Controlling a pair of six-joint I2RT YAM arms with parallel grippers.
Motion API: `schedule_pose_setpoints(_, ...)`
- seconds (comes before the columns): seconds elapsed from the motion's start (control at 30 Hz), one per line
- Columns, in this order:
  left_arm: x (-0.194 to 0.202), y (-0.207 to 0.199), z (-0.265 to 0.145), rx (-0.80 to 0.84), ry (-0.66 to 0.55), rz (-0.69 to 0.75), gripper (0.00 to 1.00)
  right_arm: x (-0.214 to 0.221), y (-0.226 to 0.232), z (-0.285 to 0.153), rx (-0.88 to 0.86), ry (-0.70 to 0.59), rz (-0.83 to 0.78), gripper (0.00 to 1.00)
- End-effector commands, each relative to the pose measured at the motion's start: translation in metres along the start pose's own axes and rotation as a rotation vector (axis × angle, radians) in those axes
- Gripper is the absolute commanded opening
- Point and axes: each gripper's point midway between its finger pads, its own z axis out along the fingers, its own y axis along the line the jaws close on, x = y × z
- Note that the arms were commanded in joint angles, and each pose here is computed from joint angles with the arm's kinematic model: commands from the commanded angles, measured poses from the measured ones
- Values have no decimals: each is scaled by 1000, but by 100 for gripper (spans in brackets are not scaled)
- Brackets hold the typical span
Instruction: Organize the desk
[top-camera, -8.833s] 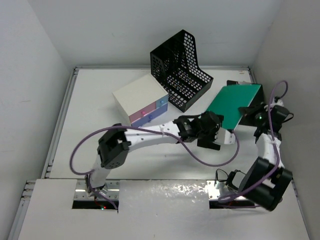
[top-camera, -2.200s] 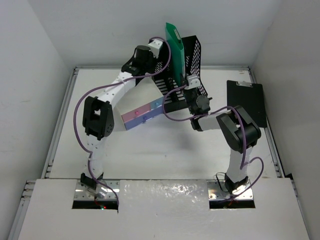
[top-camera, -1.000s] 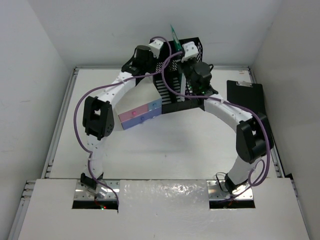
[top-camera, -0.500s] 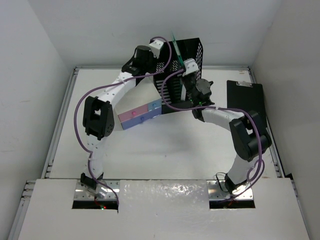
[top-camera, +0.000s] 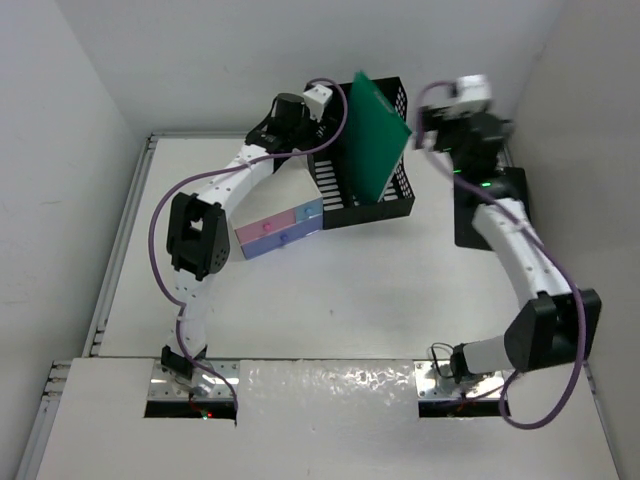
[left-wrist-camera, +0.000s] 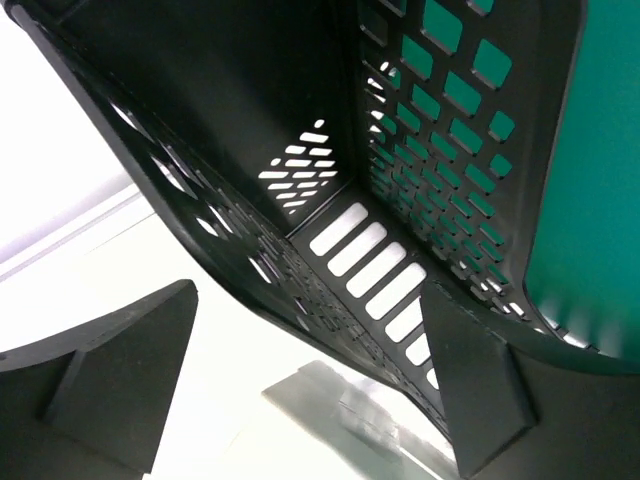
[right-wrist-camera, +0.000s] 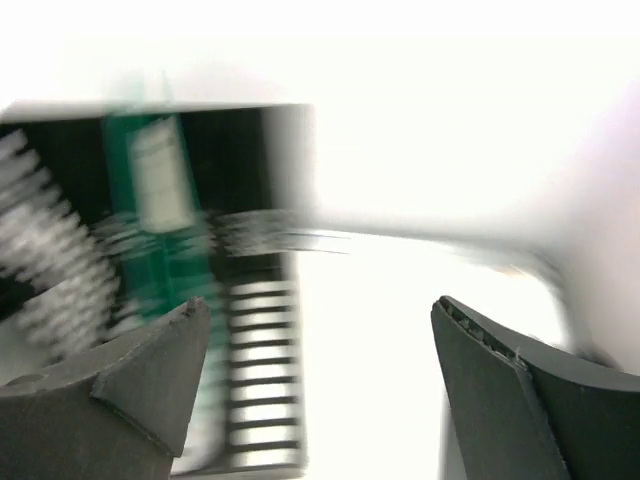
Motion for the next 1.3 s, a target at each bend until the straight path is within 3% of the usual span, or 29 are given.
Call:
schedule_pose_setpoints(0.0, -36, 5, -11, -18, -82, 3, 94, 57, -100, -33, 189, 230, 311, 87)
schedule_pose_setpoints(0.1, -46, 8, -17, -22, -89, 24, 99, 98, -142, -22, 288, 333, 370, 75)
schedule_pose_setpoints(0.13, -46, 9, -18, -21, -83, 34, 99, 134, -146, -9, 292, 430, 364, 71)
schedule_pose_setpoints(0.23, -48, 9, -19, -20, -83, 47, 100, 144, -149, 12, 250, 492, 351, 67)
schedule_pose_setpoints(0.33, -46, 10, -19, -24, -75, 55, 100, 156, -147, 22, 238, 439, 353, 70)
schedule_pose_setpoints(0.43, -44, 12, -22, -37, -61, 63, 100, 136, -178, 35, 355, 345, 279, 71)
schedule_pose_setpoints(0.5, -45, 13, -25, -36, -58, 64, 100, 158, -192, 51, 397, 404, 243, 70)
schedule_pose_setpoints(0.53, -47, 13, -28, -37, -60, 70, 100, 129, -206, 70, 401, 359, 196, 70)
schedule_pose_setpoints(0.57, -50, 14, -31, -38, -64, 71, 100, 148, -206, 74, 397, 457, 188, 70)
schedule_pose_setpoints(0.6, -49, 14, -33, -39, -56, 74, 100, 201, -209, 90, 390, 579, 170, 70)
schedule_pose_setpoints(0.63, -48, 15, -34, -41, -49, 80, 99, 169, -225, 113, 414, 520, 148, 71)
schedule_pose_setpoints(0.7, -48, 17, -40, -50, -38, 84, 100, 240, -225, 126, 400, 687, 134, 73)
schedule_pose_setpoints(0.77, -51, 19, -47, -56, -33, 92, 100, 242, -237, 140, 412, 658, 115, 74)
schedule_pose_setpoints(0.83, -57, 21, -56, -63, -32, 98, 100, 275, -238, 136, 401, 686, 116, 77)
schedule_pose_setpoints(0.93, -80, 26, -75, -75, -74, 119, 100, 288, -254, 142, 425, 629, 138, 77)
schedule_pose_setpoints(1.07, -92, 31, -87, -90, -86, 145, 100, 331, -259, 135, 418, 732, 225, 74)
schedule_pose_setpoints(1.23, -84, 31, -87, -81, -53, 156, 100, 365, -223, 121, 306, 792, 337, 61)
schedule_pose_setpoints(1.27, -82, 31, -86, -80, -43, 155, 99, 363, -212, 122, 280, 781, 414, 53)
